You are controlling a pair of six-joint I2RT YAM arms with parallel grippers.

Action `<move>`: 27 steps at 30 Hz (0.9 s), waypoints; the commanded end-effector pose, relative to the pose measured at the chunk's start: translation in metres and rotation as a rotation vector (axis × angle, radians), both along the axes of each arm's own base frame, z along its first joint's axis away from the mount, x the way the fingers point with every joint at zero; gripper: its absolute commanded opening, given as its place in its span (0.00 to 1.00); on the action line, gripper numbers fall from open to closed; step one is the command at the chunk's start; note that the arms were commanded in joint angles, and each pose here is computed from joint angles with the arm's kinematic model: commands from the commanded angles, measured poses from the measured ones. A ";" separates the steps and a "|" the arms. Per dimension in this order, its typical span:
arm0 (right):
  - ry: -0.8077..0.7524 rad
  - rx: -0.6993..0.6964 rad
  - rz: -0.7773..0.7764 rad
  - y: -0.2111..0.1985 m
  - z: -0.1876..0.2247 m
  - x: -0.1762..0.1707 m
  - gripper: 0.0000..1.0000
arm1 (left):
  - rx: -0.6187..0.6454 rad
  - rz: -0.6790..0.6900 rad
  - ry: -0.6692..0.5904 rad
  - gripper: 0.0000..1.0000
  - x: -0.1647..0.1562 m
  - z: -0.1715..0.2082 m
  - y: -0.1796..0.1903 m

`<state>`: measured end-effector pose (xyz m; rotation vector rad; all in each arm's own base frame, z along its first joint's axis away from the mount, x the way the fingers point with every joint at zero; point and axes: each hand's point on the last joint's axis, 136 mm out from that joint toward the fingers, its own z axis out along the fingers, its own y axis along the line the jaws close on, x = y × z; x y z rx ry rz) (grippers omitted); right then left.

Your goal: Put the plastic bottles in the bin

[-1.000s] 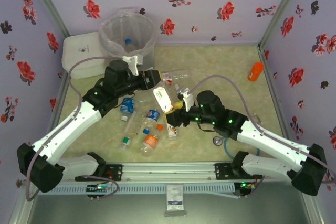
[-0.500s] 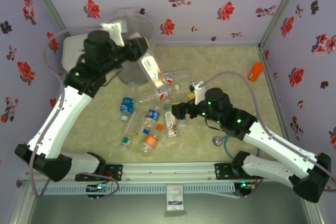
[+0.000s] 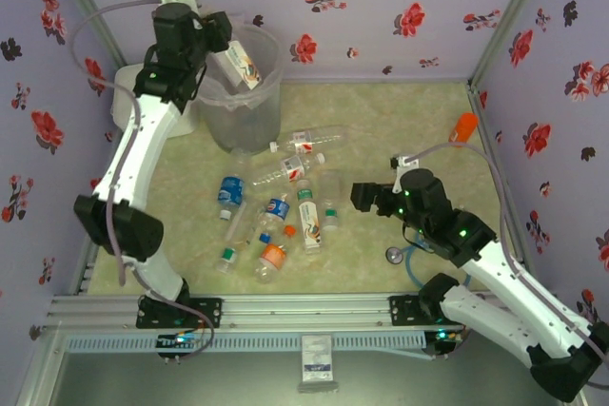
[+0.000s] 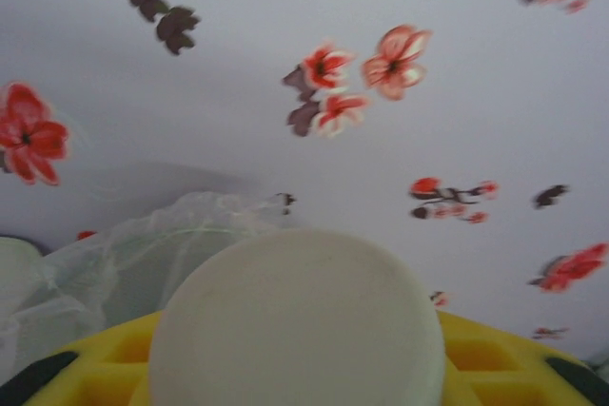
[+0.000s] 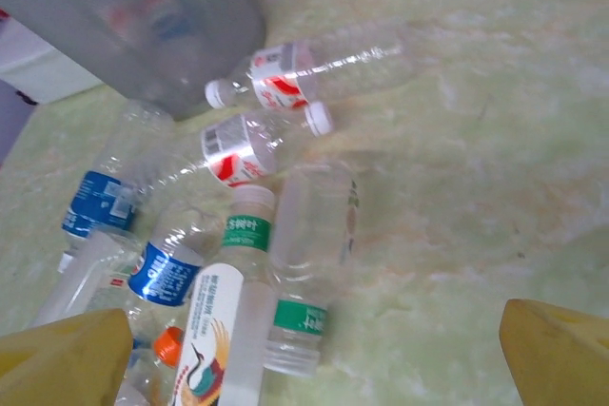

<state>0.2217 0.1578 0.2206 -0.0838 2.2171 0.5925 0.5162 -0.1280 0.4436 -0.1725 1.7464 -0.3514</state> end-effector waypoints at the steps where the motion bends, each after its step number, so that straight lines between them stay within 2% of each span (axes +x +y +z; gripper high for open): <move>1: 0.090 -0.020 -0.018 -0.005 -0.025 -0.008 0.99 | 0.086 0.084 -0.076 0.37 0.014 0.018 0.015; 6: 0.136 -0.045 -0.014 -0.003 -0.041 -0.008 0.99 | 0.114 0.054 -0.004 0.38 0.034 -0.013 0.003; 10: 0.166 -0.066 -0.017 -0.001 -0.049 -0.006 0.99 | 0.151 0.006 0.089 0.44 0.043 -0.049 -0.008; 14: 0.220 -0.079 -0.031 0.002 -0.062 -0.004 0.99 | 0.160 -0.017 0.187 0.53 0.046 -0.089 -0.013; 16: 0.252 -0.072 -0.044 0.005 -0.069 -0.002 0.99 | 0.145 -0.010 0.199 0.67 0.045 -0.101 -0.012; 21: 0.312 -0.006 -0.041 0.024 -0.085 0.005 0.99 | 0.109 -0.021 0.186 0.91 0.042 -0.103 -0.015; 27: 0.356 -0.005 -0.067 0.032 -0.102 0.014 0.99 | 0.112 -0.030 0.144 0.95 0.031 -0.077 -0.013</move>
